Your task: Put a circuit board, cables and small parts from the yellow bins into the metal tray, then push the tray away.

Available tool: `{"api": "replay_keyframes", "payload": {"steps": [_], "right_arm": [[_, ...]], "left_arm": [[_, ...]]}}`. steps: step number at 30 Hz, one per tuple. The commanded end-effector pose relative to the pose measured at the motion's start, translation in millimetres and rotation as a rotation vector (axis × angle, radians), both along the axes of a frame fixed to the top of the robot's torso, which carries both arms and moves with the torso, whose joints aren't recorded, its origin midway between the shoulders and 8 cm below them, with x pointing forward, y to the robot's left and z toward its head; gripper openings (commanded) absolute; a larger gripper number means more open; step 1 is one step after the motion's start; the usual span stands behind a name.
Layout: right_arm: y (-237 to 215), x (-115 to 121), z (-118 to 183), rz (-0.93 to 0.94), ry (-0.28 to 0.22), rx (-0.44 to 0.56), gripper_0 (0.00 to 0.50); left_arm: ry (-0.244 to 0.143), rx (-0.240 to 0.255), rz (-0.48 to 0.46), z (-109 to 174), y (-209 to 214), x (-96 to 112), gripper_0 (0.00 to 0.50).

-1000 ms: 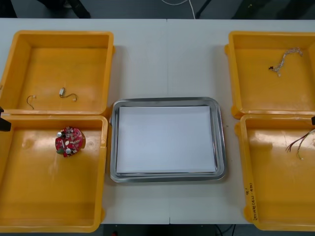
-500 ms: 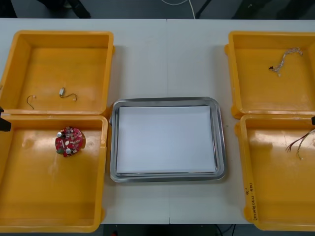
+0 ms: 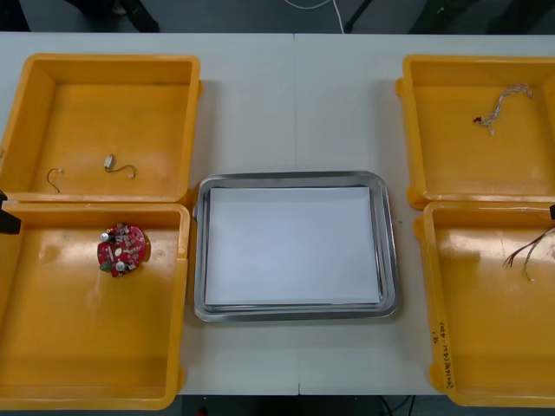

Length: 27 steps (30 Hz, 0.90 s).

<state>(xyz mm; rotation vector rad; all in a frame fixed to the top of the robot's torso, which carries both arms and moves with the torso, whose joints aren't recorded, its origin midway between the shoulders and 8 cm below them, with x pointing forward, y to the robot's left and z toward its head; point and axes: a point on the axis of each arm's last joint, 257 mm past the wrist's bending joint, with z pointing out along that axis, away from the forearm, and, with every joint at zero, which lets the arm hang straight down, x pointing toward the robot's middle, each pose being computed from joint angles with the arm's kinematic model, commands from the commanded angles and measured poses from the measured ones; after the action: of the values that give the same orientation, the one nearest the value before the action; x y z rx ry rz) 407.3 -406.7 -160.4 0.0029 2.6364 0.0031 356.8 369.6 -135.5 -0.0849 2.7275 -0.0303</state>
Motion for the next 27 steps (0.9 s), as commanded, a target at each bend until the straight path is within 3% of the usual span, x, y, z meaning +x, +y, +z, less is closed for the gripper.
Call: {"api": "replay_keyframes", "payload": {"steps": [1,11,17,27], "right_arm": [[-18.2,2.5,23.0,-0.042,-0.048,-0.036,0.5],[-25.1,-11.1,-0.6,-0.055,-0.012,-0.029,0.5],[-29.6,-12.2,-13.4,-0.062,-0.033,-0.019,0.5],[-31.9,-12.4,-45.3,-0.05,-0.054,-0.049,0.5]], "left_arm": [[0.009,0.046,-0.062,0.7,4.8,-5.7,0.5],[0.002,0.039,-0.054,3.4,0.9,-2.8,0.5],[0.008,0.064,-0.054,-2.8,-1.7,0.0,0.5],[0.016,0.011,-0.054,-15.5,-19.2,0.3,0.5]]}}
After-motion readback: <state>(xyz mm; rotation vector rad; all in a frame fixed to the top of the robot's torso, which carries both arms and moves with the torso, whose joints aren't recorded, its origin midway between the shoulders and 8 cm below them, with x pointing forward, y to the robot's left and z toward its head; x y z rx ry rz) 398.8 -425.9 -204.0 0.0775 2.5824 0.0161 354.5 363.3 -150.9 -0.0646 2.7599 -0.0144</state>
